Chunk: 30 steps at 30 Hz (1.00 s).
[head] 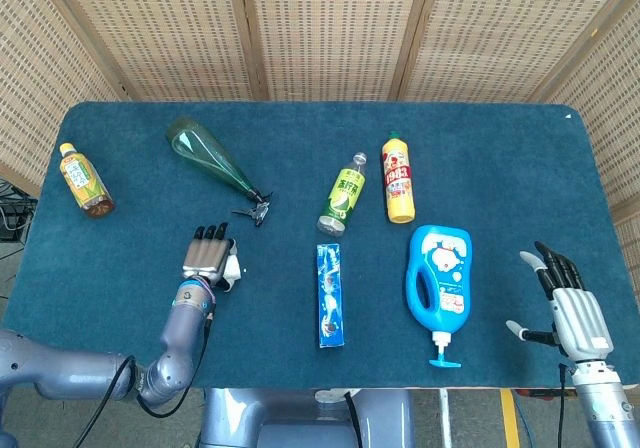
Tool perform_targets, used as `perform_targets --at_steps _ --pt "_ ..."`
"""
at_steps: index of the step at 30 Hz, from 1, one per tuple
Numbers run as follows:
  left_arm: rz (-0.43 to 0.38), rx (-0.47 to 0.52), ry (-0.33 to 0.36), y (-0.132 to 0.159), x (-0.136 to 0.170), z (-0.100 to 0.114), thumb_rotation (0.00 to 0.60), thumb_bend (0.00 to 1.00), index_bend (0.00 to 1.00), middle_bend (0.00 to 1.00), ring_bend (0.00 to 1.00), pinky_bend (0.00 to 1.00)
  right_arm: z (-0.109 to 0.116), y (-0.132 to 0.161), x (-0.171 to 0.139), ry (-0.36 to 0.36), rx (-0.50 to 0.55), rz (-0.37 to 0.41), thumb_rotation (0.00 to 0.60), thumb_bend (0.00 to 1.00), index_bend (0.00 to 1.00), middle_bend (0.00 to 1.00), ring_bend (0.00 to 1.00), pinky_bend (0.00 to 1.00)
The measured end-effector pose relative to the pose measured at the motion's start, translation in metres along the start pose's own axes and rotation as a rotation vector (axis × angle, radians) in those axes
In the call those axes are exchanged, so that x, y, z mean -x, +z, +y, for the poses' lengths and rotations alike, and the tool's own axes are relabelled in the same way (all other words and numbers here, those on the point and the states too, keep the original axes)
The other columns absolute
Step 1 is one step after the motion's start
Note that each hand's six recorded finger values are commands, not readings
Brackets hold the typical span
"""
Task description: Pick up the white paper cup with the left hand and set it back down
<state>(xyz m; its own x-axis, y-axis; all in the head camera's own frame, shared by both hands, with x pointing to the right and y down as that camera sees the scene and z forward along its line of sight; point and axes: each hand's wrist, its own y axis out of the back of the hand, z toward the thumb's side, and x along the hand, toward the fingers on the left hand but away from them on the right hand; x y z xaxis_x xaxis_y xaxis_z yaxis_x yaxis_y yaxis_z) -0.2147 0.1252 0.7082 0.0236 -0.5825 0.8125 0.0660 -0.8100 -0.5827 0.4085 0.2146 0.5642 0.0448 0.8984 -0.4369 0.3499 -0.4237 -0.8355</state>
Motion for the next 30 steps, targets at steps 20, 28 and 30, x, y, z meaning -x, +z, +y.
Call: perform_targets --at_steps 20,28,30 --pt "-0.224 0.47 0.262 -0.022 0.0 0.01 0.6 0.29 0.39 0.0 0.0 0.0 -0.005 0.002 -0.001 0.009 -0.018 0.005 0.6 0.09 0.0 0.0 0.0 0.0" --pt "-0.348 0.602 0.29 -0.045 -0.01 -0.008 0.6 0.24 0.38 0.0 0.0 0.0 -0.012 0.004 -0.001 0.029 -0.035 0.009 0.6 0.09 0.0 0.0 0.0 0.0" --pt "-0.347 0.603 0.277 -0.053 -0.013 -0.016 0.6 0.22 0.38 0.0 0.0 0.0 -0.014 0.004 -0.001 0.031 -0.04 0.009 0.6 0.09 0.0 0.0 0.0 0.0"
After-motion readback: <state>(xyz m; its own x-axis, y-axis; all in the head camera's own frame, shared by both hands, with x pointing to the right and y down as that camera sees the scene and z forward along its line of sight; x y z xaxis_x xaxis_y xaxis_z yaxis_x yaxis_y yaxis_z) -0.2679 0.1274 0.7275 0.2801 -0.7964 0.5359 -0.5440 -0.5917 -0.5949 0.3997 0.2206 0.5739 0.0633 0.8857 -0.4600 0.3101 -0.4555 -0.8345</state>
